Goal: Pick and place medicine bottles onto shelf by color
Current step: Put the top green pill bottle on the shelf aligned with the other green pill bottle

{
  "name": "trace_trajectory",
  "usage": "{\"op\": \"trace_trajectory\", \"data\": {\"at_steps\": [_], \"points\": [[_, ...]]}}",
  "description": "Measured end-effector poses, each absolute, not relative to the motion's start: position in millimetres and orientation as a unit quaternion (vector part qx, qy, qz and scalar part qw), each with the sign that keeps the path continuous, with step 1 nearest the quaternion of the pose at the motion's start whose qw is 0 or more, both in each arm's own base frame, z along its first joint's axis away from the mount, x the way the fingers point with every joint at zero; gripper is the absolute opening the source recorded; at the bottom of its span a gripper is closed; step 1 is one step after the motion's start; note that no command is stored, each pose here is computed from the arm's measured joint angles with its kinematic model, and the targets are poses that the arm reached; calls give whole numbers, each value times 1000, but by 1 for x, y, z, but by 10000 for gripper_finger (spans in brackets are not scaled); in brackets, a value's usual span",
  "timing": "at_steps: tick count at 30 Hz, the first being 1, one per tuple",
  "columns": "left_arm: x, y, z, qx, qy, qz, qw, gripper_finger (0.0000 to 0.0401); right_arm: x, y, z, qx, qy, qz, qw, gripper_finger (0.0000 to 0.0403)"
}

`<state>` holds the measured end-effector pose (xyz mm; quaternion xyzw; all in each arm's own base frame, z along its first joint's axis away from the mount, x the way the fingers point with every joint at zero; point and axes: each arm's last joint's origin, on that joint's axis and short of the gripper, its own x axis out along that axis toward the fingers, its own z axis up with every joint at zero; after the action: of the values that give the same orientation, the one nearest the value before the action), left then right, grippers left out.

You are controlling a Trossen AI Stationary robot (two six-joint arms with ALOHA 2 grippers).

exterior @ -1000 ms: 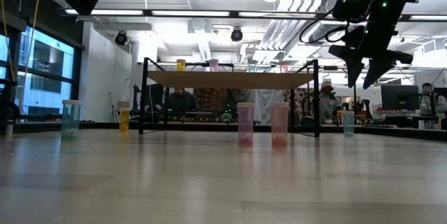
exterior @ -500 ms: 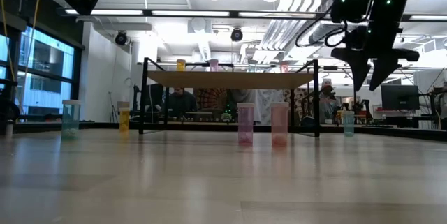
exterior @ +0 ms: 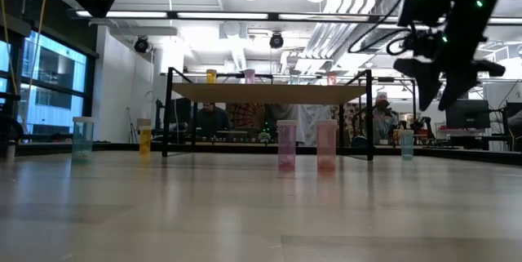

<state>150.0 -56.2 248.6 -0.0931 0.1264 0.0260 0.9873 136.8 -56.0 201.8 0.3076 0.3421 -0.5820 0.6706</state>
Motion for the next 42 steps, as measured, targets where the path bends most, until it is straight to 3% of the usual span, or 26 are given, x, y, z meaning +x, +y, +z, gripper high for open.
{"op": "trace_trajectory", "data": {"at_steps": [9, 42], "points": [[150, -56, 249, -94, 126, 28, 987, 165, 137, -57, 180, 302, 235, -571, 726, 176], [150, -56, 249, -97, 124, 30, 987, 165, 157, -70, 142, 279, 197, -639, 689, 176]]}}
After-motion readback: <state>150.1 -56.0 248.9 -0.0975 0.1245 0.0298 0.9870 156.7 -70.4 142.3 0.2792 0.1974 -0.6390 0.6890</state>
